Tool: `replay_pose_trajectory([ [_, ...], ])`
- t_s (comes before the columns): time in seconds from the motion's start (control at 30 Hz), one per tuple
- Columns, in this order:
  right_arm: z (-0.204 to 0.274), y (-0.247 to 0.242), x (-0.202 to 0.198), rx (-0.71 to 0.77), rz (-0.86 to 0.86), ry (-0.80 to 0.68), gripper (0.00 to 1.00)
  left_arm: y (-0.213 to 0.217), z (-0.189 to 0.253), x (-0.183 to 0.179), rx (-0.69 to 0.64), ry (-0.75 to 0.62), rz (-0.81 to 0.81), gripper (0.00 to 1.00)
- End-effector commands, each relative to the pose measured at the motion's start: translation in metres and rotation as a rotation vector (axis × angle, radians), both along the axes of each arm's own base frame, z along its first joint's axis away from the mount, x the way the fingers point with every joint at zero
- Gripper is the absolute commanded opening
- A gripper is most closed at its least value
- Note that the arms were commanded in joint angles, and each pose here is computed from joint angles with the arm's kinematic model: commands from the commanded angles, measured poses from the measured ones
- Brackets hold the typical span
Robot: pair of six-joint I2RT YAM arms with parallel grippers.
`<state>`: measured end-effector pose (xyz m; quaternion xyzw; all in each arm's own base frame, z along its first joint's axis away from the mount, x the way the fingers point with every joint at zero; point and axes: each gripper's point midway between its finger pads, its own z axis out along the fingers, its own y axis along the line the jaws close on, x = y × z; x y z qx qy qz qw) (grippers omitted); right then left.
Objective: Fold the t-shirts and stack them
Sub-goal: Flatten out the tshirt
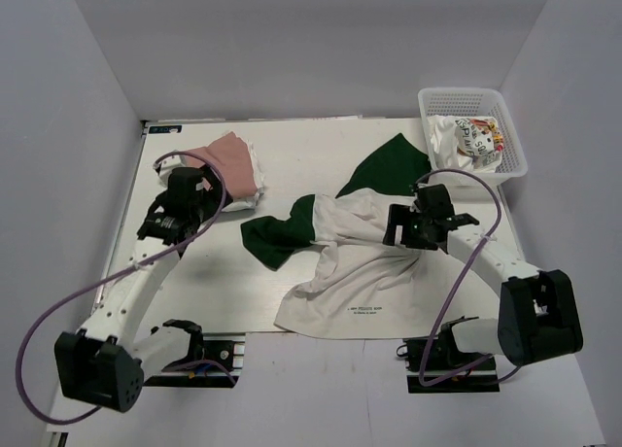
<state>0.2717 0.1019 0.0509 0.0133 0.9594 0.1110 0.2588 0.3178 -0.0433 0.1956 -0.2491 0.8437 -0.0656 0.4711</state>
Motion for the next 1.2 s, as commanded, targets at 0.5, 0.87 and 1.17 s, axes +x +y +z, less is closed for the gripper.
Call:
replay_pose_trajectory([
  [0.5,0.032,0.06,0.001,0.239,0.351,-0.096,0.9,0.01,-0.059,0.079,-0.259,-0.034,0.384,1.0],
  [0.87,0.026,0.059,0.004,0.224,0.357,-0.076,0.9,0.029,-0.095,0.109,-0.251,0.025,0.426,1.0],
  [1.17,0.019,0.064,0.005,0.239,0.388,-0.037,0.9,0.049,-0.124,0.125,-0.226,0.086,0.465,1.0],
])
